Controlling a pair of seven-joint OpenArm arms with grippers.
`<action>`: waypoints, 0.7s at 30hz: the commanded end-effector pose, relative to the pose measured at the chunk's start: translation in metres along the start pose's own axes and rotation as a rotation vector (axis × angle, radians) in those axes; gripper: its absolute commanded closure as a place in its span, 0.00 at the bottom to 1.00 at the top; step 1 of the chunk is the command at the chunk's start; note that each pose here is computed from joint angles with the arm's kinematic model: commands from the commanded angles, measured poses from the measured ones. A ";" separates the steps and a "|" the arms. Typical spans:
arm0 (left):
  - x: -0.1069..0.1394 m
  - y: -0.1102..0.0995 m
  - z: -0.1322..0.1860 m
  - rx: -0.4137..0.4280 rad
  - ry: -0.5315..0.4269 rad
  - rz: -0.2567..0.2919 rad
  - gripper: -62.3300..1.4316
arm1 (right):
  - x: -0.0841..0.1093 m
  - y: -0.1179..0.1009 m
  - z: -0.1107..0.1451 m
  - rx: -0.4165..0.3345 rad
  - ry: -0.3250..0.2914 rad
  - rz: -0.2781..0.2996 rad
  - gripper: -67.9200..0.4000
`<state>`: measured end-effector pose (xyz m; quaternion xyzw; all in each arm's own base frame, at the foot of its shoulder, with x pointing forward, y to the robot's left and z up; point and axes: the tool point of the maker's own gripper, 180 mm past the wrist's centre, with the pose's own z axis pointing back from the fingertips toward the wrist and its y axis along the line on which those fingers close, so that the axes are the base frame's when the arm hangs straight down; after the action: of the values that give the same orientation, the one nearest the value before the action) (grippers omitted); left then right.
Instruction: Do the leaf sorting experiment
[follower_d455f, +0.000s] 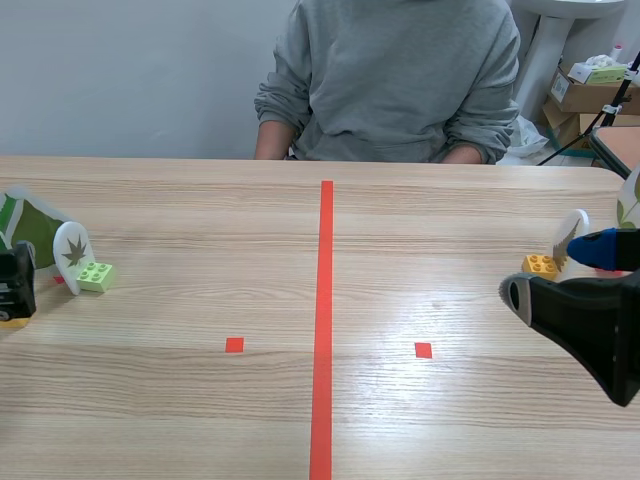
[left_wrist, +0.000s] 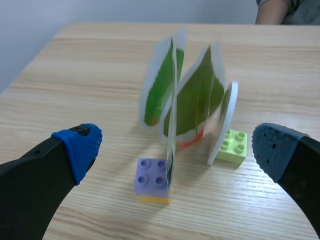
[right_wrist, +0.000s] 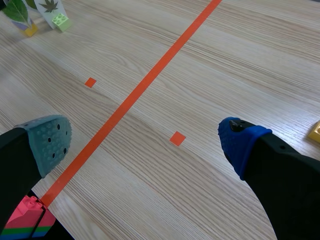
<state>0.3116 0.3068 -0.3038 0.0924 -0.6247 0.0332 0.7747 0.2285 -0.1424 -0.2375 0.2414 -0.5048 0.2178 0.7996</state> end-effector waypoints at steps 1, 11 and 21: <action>0.020 0.006 0.003 0.001 -0.050 -0.025 0.00 | 0.007 0.000 0.000 0.007 -0.021 0.011 0.11; 0.074 -0.049 0.039 -0.214 -0.149 -0.081 0.00 | 0.007 0.000 0.000 0.007 -0.021 0.010 0.11; 0.089 -0.110 0.083 -0.548 -0.150 -0.068 0.00 | 0.007 0.000 0.000 0.007 -0.021 0.010 0.11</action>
<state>0.2701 0.1773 -0.2150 -0.0918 -0.6575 -0.1735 0.7274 0.2284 -0.1424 -0.2375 0.2413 -0.5048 0.2179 0.7997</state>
